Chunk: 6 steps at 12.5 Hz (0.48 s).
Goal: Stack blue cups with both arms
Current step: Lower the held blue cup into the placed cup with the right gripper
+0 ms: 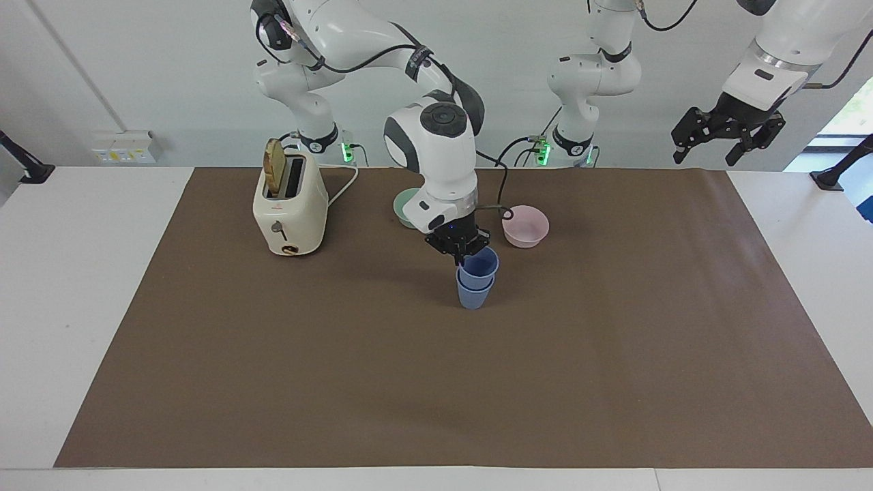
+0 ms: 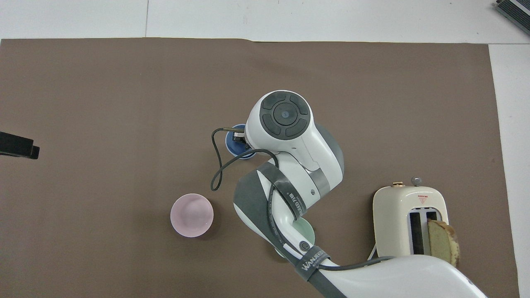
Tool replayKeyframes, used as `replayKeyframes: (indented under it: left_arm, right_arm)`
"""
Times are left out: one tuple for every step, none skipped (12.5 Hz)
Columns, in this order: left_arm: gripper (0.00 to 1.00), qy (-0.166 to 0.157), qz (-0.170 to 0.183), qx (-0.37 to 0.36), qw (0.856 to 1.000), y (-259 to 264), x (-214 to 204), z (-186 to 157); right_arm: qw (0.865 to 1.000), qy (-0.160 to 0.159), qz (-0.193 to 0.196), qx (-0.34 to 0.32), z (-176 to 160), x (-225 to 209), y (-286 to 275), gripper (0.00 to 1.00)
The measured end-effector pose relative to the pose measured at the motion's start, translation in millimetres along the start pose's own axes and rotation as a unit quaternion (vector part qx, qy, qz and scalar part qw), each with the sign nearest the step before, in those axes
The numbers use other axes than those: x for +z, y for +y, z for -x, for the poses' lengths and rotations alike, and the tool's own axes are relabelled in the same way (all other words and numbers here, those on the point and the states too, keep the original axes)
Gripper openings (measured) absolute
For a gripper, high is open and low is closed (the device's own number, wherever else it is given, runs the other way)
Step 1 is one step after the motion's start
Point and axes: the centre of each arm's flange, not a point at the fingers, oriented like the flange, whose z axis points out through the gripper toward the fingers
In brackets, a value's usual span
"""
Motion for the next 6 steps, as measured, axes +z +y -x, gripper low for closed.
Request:
replayKeyframes:
  left_arm:
    - [1.0,0.0,0.0,0.0,1.0,0.4,-0.1,-0.1]
    - [1.0,0.0,0.0,0.001,1.0,0.6,-0.1,-0.2]
    - [1.0,0.001,0.001,0.001,1.0,0.8,-0.1,-0.2]
    - [1.0,0.001,0.005,0.001,1.0,1.5,-0.2,-0.3]
    - [1.0,0.002,0.009,0.001,1.0,2.1,-0.2,-0.4]
    - [1.0,0.002,0.011,0.001,1.0,2.3,-0.3,-0.5]
  right_arm:
    - [1.0,-0.002,0.002,-0.005,1.2,3.8,1.0,0.05]
    - [1.0,-0.003,0.003,-0.007,1.6,4.9,1.3,0.05]
    - [1.0,-0.003,0.003,-0.007,1.7,5.0,1.3,0.05]
    - [1.0,-0.003,0.003,-0.007,1.7,5.0,1.4,0.05]
    - [1.0,-0.003,0.003,-0.007,1.7,4.9,1.3,0.13]
    - [1.0,-0.003,0.002,-0.008,1.7,4.6,1.1,0.25]
